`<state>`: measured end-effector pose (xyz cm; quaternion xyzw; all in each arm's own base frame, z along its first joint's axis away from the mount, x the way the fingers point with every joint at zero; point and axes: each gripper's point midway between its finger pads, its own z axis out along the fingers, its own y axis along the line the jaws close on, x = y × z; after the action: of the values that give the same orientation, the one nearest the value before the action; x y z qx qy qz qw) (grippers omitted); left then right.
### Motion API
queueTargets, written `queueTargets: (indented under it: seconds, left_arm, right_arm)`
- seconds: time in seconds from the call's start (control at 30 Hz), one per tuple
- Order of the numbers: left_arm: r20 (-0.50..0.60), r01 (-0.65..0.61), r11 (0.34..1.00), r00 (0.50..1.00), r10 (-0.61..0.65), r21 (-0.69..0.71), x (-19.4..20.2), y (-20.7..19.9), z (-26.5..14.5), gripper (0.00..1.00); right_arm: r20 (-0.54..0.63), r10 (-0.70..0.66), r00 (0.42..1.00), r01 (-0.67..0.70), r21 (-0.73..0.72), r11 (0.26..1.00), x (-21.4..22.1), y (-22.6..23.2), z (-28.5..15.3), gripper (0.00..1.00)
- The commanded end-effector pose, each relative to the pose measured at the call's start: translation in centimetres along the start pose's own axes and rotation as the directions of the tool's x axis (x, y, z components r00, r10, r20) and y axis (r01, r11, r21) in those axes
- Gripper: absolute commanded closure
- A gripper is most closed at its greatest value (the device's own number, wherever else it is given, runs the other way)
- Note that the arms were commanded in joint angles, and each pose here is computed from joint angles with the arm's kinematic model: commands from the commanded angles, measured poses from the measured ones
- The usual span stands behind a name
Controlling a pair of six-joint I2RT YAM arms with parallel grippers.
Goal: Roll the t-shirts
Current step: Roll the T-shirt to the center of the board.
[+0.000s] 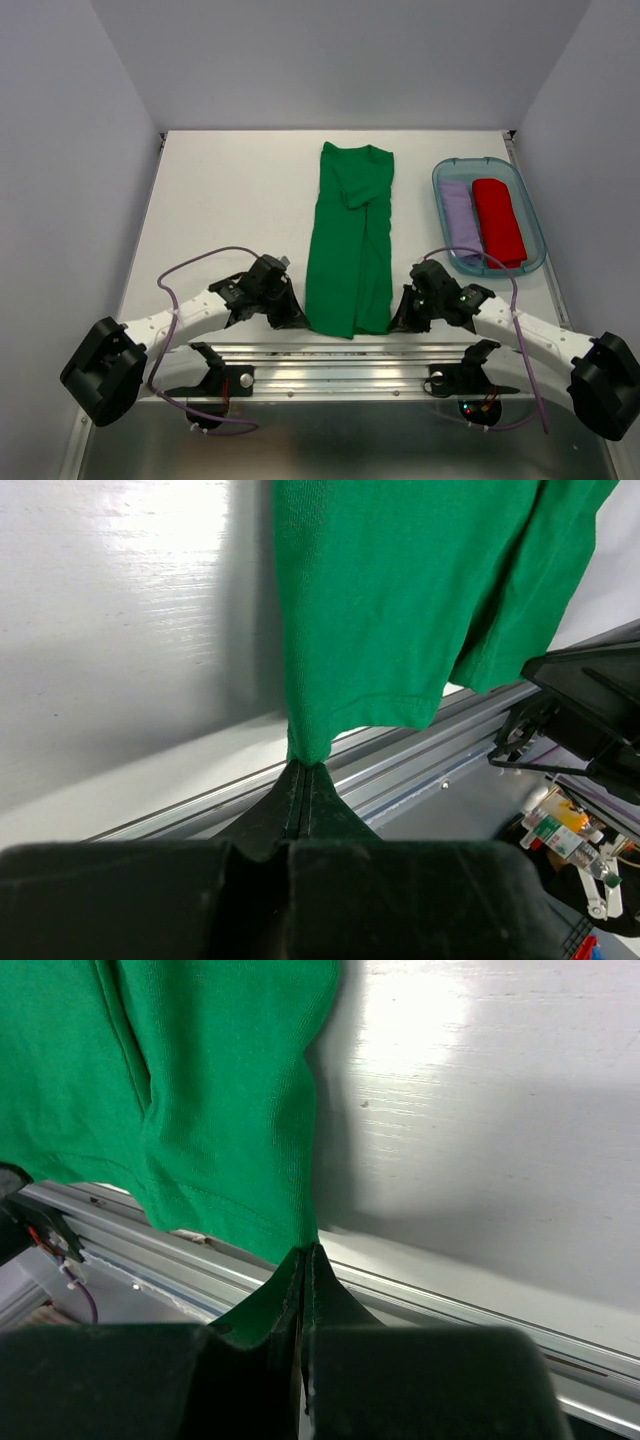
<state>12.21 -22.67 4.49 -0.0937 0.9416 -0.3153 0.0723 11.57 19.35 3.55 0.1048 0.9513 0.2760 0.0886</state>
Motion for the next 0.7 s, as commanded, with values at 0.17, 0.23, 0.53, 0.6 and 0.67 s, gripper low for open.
queueTargets:
  seconds: [0.17, 0.23, 0.53, 0.6, 0.67]
  left_arm:
    - [0.059, -0.016, 0.999, 0.998, 0.014, 0.038, -1.3, -2.8, -1.2, 1.00]
    - [0.071, -0.018, 0.999, 0.997, 0.016, 0.042, -1.7, -3.3, -1.4, 1.00]
    - [0.180, -0.010, 1.000, 0.984, 0.007, 0.020, -4.7, -5.4, -2.4, 1.00]
    - [0.192, -0.007, 1.000, 0.981, 0.003, 0.021, -5.1, -5.7, -2.3, 1.00]
    - [0.201, -0.005, 1.000, 0.980, 0.001, 0.018, -5.4, -6.0, -2.2, 1.00]
  right_arm:
    - [0.095, -0.058, 0.994, 0.061, -0.025, 0.998, -2.3, 2.3, -1.4, 0.99]
    - [0.101, -0.057, 0.993, 0.059, -0.023, 0.998, -2.5, 2.5, -1.6, 0.99]
    - [0.172, -0.055, 0.984, 0.055, 0.006, 0.998, -4.4, 3.3, -2.2, 0.99]
    - [0.175, -0.050, 0.983, 0.048, 0.015, 0.999, -4.7, 3.4, -2.1, 0.99]
    - [0.202, -0.045, 0.978, 0.041, 0.022, 0.999, -5.4, 3.7, -2.3, 0.99]
